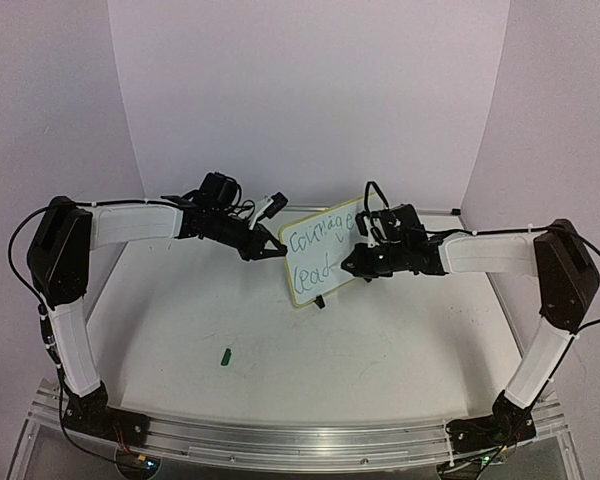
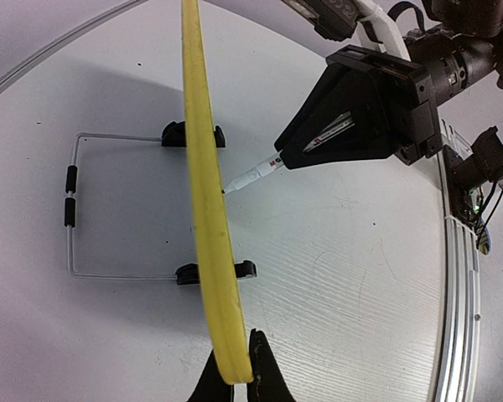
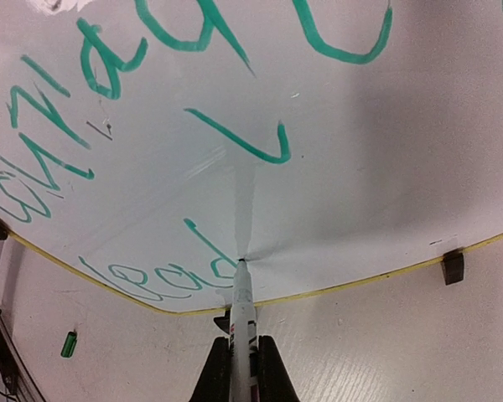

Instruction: Write a sentence on the whiteboard

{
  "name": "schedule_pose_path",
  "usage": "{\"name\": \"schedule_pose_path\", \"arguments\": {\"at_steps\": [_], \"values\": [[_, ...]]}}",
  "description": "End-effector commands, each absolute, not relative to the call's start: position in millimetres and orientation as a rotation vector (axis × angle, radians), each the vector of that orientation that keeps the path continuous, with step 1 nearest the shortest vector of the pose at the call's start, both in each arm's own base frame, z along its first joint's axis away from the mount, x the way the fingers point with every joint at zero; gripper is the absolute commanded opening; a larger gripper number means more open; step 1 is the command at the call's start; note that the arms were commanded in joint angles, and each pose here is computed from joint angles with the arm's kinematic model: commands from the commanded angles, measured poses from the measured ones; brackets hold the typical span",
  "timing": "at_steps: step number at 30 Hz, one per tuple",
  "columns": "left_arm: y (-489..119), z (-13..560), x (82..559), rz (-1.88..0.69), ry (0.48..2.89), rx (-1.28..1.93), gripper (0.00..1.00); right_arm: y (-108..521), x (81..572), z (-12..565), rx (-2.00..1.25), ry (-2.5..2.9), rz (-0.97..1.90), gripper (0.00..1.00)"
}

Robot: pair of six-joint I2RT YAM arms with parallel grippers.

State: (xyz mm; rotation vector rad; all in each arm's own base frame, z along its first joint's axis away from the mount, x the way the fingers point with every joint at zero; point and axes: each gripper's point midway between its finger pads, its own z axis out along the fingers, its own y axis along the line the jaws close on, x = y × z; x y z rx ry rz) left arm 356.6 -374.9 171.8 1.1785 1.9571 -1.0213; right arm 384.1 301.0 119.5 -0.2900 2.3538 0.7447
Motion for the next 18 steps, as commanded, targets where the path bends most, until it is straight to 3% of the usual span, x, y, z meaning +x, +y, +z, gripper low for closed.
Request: {"name": "schedule_pose_path", "arguments": {"at_steps": [1,18], "values": [[-380,167,344,-1.063,1.992,1.216,0.0,304,396,125,-0.294,2.32,0.73,0.0],[-380,167,344,-1.064,1.99,1.217,0.0,292,401,113,-0.251,2.345,0.638,0.0]]}}
